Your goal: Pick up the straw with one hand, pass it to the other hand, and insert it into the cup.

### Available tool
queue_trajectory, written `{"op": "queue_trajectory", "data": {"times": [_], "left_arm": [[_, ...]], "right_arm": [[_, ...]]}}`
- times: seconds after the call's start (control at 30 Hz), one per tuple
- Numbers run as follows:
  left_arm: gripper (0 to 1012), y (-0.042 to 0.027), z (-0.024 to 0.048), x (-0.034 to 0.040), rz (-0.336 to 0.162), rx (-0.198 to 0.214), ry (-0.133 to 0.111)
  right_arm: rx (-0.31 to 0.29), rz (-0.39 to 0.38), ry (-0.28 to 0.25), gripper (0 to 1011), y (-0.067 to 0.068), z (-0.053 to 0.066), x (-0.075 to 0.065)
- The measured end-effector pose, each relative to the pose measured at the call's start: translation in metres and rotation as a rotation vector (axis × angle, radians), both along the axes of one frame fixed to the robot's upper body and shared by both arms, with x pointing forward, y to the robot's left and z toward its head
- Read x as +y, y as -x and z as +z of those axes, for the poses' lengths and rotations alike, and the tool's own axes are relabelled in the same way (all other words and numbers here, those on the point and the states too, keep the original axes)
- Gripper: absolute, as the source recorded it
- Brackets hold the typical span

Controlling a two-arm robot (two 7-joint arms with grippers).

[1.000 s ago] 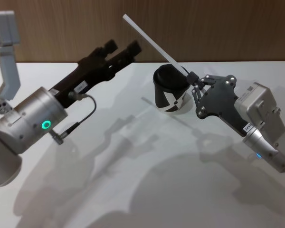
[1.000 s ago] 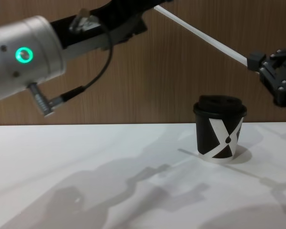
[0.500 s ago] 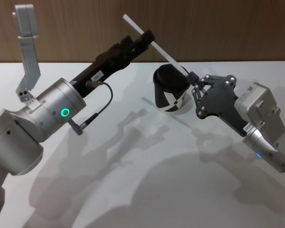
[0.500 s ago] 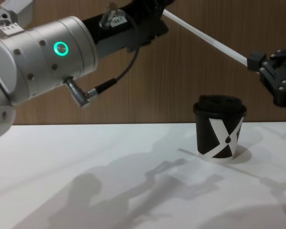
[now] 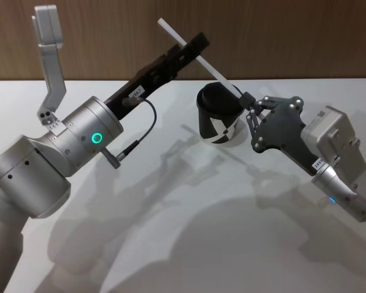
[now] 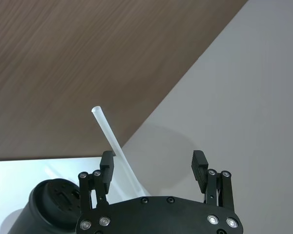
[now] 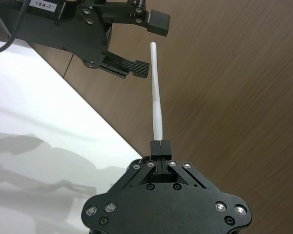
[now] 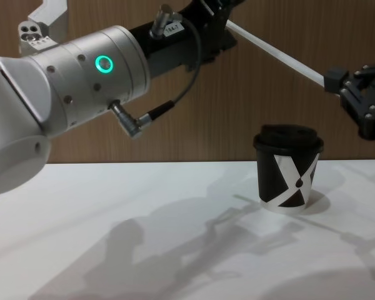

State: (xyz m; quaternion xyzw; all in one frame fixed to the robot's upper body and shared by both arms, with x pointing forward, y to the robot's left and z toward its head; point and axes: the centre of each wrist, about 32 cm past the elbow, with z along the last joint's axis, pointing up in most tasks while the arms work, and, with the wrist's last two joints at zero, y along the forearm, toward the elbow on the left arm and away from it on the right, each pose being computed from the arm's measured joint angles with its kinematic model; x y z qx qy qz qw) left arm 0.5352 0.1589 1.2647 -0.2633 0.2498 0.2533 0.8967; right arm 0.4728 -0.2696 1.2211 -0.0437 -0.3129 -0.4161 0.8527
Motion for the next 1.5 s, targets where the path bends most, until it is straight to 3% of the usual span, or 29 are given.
{"op": "queue_trajectory", "data": {"times": [0.43,1.07,1.23,1.5], "left_arm": [[1003,-0.0050,-0.0014,-0.0096,-0.025,0.041,0.056],[1000,-0.0085,-0.0046,-0.0172,-0.029,0.092,0.074],[927,-0.0089,-0.0053,-0.0182,-0.030,0.098,0.076],[692,-0.0094,-0.0061,-0.0193,-0.030,0.103,0.076]], "right_arm": [[0.000,0.000,0.000,0,0.000,0.000,0.000],[0.000,0.000,0.000,0,0.000,0.000,0.000],[0.000,0.000,0.000,0,0.000,0.000,0.000],[0.000,0.000,0.000,0,0.000,0.000,0.000]]}}
